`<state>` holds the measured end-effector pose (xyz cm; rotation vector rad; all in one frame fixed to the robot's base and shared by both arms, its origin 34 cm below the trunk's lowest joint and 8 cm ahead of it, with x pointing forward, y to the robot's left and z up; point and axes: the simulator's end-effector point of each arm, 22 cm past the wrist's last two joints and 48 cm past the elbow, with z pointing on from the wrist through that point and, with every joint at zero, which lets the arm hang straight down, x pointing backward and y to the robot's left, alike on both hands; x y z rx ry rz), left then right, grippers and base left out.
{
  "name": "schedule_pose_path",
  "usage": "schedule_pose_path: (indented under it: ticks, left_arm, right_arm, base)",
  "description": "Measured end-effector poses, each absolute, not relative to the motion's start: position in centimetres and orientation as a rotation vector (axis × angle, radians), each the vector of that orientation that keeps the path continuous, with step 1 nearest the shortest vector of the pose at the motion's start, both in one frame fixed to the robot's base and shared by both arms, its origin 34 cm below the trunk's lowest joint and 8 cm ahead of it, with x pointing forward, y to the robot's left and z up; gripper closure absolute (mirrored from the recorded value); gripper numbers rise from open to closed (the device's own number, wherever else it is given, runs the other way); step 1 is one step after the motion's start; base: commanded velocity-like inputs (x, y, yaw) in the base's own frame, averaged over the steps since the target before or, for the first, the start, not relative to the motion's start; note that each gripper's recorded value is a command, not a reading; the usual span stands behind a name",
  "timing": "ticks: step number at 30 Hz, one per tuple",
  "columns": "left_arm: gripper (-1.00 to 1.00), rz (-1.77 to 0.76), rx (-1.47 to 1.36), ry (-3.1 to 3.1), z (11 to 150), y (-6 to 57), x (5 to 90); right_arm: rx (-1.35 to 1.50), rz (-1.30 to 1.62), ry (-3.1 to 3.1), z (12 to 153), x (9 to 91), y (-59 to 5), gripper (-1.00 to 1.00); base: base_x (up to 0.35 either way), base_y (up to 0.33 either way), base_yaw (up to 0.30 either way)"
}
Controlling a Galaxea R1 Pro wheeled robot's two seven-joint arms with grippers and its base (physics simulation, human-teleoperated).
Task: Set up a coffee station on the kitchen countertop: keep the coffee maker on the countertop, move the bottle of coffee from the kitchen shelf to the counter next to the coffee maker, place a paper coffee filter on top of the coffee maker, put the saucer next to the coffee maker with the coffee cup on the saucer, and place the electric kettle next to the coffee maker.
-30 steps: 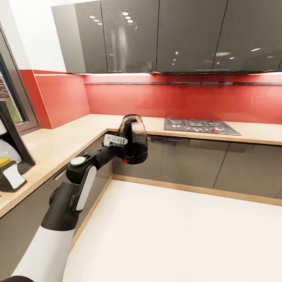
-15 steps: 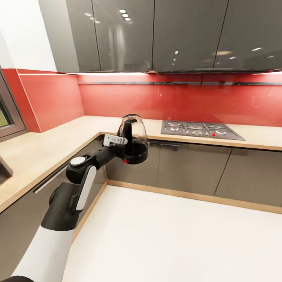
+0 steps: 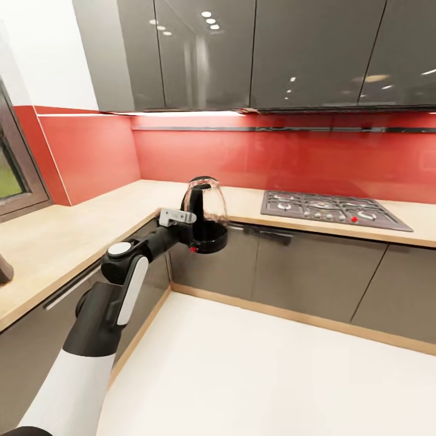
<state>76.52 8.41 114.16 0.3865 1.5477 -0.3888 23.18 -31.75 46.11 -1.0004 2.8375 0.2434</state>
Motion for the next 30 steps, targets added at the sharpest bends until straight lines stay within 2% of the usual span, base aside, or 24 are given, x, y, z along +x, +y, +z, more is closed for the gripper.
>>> schedule_pose_path:
  ticks: [8,24,30]
  left_arm:
    - [1.0,-0.389,0.383,1.548,114.16,8.53,76.57]
    - [1.0,-0.387,0.382,1.548,114.2,8.63,76.56]
    - [1.0,-0.386,0.38,1.548,114.17,8.74,76.62]
  right_arm:
    - [-1.0,0.243,2.837,46.11,23.19,-31.75,-1.0]
    - [-1.0,0.243,2.837,46.13,23.19,-31.75,-1.0]
    - [-1.0,0.243,2.837,46.11,23.2,-31.75,-1.0]
  base:
    - [0.04,-0.016,0.252]
    - [0.283,-0.114,0.026]
    - [0.153,-0.065,0.181]
